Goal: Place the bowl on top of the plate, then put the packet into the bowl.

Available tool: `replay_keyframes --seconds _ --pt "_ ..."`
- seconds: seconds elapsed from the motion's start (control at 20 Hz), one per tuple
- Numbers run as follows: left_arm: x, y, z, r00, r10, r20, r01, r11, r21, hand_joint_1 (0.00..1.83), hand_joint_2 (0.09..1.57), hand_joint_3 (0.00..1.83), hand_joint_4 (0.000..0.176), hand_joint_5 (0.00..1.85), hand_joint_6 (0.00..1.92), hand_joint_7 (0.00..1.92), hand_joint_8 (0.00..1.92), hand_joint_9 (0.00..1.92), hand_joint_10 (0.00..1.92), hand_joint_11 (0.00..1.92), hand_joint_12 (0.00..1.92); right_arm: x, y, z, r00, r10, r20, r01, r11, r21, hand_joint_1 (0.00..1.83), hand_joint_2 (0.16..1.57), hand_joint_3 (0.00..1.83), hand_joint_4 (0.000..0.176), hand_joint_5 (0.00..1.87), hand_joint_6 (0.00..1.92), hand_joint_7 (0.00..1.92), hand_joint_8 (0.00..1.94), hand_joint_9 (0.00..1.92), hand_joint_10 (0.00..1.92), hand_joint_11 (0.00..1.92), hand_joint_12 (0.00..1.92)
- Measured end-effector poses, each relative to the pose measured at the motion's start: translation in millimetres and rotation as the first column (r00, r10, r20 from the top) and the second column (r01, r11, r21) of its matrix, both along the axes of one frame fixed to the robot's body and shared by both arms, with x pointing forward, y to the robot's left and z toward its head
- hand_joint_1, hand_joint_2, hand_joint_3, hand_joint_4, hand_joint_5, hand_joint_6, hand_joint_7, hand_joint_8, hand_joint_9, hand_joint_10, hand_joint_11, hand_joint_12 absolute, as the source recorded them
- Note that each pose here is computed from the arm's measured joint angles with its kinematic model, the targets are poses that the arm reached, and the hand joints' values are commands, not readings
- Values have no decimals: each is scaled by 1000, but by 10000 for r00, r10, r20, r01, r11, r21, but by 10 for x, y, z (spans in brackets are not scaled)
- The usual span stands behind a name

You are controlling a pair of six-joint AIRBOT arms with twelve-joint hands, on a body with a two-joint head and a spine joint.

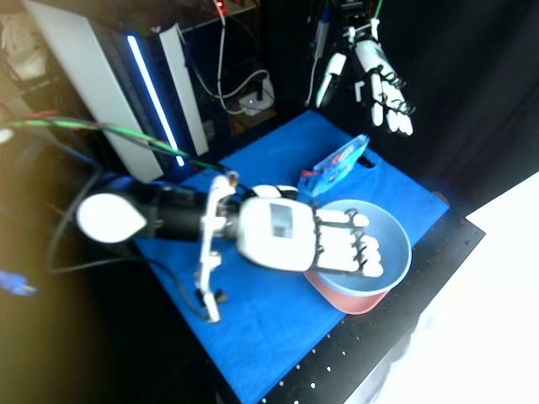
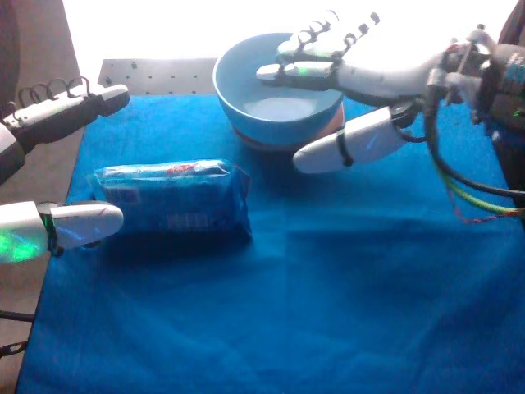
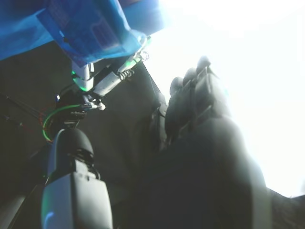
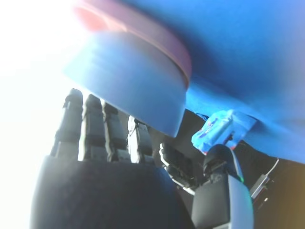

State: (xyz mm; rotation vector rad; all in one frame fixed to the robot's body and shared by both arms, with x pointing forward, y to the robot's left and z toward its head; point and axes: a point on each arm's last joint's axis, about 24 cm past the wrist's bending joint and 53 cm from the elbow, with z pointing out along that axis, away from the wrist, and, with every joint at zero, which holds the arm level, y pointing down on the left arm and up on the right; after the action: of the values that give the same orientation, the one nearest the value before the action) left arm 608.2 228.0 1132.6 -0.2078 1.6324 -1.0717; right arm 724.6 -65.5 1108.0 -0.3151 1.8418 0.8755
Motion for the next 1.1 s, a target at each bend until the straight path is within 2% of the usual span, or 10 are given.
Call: replay_keyframes --seconds 0.2,0.4,0.45,0.5,0.55,0.75,0.85,0.95,1.0,1.1 --pt "-11 3 -9 10000 10 -29 -10 10000 -12 712 885 0 122 145 0 74 0 6 0 0 0 -92 -278 149 9998 -195 -13 195 9971 740 0 1004 22 139 0 0 0 0 0 0 0 0" --pt "-3 17 -17 10000 74 -65 -74 10000 -12 679 861 0 169 120 0 36 0 0 0 0 0 -279 -553 278 9991 -368 -198 395 9858 1630 37 1019 16 143 0 0 0 0 0 0 0 0" --pt "-5 14 -20 10000 70 -71 -70 10000 -25 672 861 0 175 109 0 30 0 0 0 0 0 -341 -615 334 9990 -391 -224 428 9780 2042 29 1010 10 160 0 0 0 0 0 0 0 0" --pt "0 14 -32 10000 51 -72 -51 10000 14 697 859 0 176 107 0 25 0 0 0 0 0 -403 -656 360 9989 -387 -273 442 9690 2429 5 1011 9 119 0 0 0 0 0 0 0 0" --pt "11 15 -54 9999 60 -91 -60 10000 18 714 857 0 176 115 3 28 1 0 0 0 0 -459 -693 351 9986 -388 -363 470 9631 2650 0 1027 15 109 0 0 0 0 0 0 0 0" --pt "53 24 -126 9995 161 -272 -159 9998 82 824 835 0 176 126 5 42 5 9 4 0 0 -729 -759 329 9974 -237 -687 464 9349 3518 68 1029 1 145 0 0 0 0 0 0 1 0" --pt "85 -21 -139 9996 43 -264 -39 9999 134 804 838 0 176 133 7 46 5 24 8 0 0 -873 -868 459 9981 -273 -559 489 9005 4320 43 1071 16 79 0 0 0 0 0 0 0 0" --pt "145 -53 -143 9997 53 -247 -51 9999 87 790 839 0 176 127 2 49 5 33 10 2 1 -967 -934 497 9979 -325 -554 548 8800 4717 16 1082 13 103 0 0 0 0 0 0 0 0" --pt "183 -92 -134 9998 7 -191 -6 10000 30 765 830 0 176 154 12 66 10 45 13 20 9 -1033 -960 506 9977 -334 -597 587 8672 4945 36 1105 20 74 0 0 0 0 0 0 0 0" --pt "251 -207 -172 9995 -184 -252 186 9998 67 696 837 0 176 180 7 93 5 81 9 32 15 -1168 -967 520 9980 -194 -600 480 8512 5226 83 1104 12 75 0 0 0 0 0 0 0 0"
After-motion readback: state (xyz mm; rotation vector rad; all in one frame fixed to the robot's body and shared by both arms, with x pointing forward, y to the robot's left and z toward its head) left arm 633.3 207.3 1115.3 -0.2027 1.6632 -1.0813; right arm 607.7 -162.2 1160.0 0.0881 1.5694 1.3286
